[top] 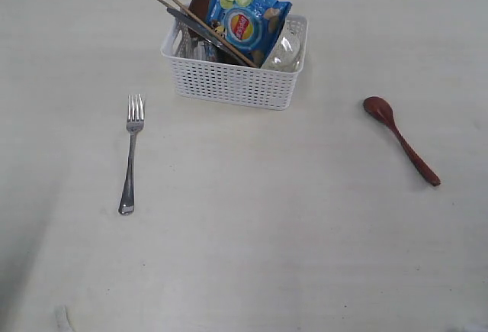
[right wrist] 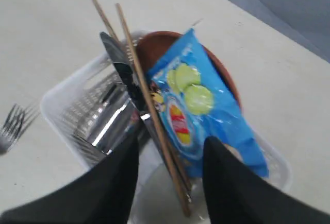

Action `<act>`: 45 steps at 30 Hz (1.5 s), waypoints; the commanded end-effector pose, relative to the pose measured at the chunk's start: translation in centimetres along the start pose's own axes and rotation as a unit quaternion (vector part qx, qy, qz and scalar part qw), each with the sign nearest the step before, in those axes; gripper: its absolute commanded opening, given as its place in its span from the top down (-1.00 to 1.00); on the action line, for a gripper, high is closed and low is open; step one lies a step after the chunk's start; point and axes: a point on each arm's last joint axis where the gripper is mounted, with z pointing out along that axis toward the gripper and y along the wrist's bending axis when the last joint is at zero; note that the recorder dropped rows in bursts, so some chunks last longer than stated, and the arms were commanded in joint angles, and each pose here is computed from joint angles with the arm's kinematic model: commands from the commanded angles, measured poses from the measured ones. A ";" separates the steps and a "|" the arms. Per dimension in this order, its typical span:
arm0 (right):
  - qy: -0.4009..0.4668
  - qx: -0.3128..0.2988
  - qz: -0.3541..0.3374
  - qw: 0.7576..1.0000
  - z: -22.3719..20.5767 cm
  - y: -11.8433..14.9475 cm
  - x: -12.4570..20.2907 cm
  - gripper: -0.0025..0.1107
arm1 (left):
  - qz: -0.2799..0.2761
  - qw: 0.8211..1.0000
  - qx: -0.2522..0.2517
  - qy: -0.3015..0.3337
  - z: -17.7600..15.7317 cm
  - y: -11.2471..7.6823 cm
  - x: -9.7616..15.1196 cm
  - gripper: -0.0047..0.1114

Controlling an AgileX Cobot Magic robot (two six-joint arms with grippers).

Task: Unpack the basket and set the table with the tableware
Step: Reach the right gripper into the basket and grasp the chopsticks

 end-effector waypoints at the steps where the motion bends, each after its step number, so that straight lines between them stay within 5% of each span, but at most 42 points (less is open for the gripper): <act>1: 0.011 -0.021 -0.036 0.999 4.7 2.6 -1.1 0.25 | -0.001 1.000 0.003 -0.001 0.0 0.0 0.1 0.92; 9: 0.023 -0.032 -0.065 0.997 13.2 4.7 -1.6 0.25 | -0.001 1.000 0.003 -0.001 0.0 0.0 0.1 0.92; 24: 0.063 -0.004 -0.106 0.992 17.7 4.3 0.7 0.30 | 0.001 1.000 0.003 -0.001 0.0 0.0 0.1 0.92; 29: 0.063 0.000 -0.116 0.991 17.3 4.3 0.5 0.96 | 0.000 1.000 0.003 -0.001 0.0 0.0 0.1 0.92; 45: -0.023 0.018 -0.118 0.993 8.6 3.7 -4.9 0.96 | 0.000 1.000 0.003 -0.001 0.0 0.0 0.1 0.92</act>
